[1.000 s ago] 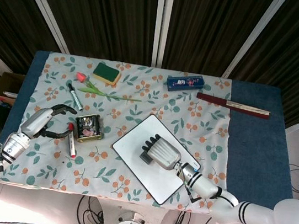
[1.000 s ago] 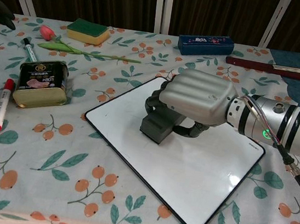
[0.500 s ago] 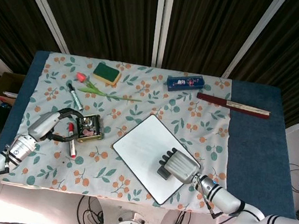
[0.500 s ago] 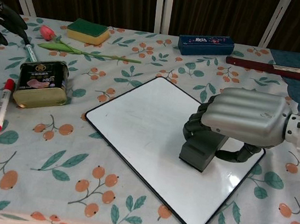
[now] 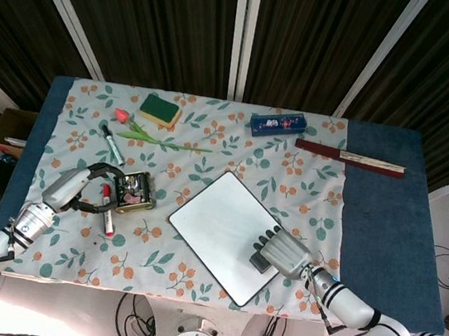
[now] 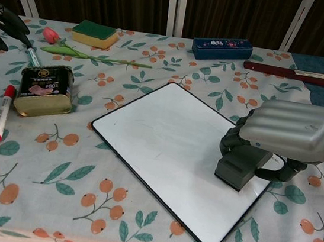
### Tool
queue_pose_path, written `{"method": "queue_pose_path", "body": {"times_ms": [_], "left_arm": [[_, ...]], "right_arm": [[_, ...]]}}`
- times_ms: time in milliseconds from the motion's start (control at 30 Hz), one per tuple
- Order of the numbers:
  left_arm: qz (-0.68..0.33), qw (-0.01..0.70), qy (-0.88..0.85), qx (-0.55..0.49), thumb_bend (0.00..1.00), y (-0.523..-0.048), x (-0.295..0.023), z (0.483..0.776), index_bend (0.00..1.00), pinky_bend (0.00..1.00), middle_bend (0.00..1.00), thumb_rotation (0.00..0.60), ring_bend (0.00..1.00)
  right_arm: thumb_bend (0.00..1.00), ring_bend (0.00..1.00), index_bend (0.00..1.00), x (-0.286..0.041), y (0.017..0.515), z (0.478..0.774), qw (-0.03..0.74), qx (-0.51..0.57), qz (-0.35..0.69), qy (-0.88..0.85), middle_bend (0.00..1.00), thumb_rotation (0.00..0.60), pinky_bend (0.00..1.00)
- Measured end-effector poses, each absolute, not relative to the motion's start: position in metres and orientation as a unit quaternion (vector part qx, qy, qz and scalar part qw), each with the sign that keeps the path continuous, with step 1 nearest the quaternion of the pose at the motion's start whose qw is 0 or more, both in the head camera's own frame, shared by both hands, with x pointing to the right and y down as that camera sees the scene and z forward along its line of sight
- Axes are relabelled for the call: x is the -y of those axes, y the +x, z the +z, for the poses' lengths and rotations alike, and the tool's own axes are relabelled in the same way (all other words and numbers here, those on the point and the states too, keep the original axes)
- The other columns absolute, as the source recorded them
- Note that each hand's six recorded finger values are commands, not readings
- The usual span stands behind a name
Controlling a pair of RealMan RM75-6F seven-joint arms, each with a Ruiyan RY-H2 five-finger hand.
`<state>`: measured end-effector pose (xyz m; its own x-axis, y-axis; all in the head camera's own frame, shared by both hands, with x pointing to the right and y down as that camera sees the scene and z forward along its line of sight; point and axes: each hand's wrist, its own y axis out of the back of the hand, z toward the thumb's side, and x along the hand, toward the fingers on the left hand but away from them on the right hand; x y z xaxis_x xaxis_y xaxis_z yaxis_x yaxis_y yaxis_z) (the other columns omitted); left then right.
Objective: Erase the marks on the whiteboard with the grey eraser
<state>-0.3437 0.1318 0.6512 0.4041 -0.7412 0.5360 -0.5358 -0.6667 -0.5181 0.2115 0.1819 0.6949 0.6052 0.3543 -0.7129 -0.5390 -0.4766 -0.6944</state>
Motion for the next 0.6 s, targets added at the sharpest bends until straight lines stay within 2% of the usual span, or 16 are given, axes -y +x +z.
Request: {"method": "queue_pose_path", "body": {"times_ms": [600], "left_arm": [[-0.404,0.136,-0.812,-0.399,0.27,-0.367,-0.129,0.645,0.28,0.27,0.26,0.431,0.17]], "right_arm": [[0.35,0.43,0.5,-0.133,0.149,0.74,0.546,-0.005,0.425,-0.722,0.54,0.6,0.35]]}}
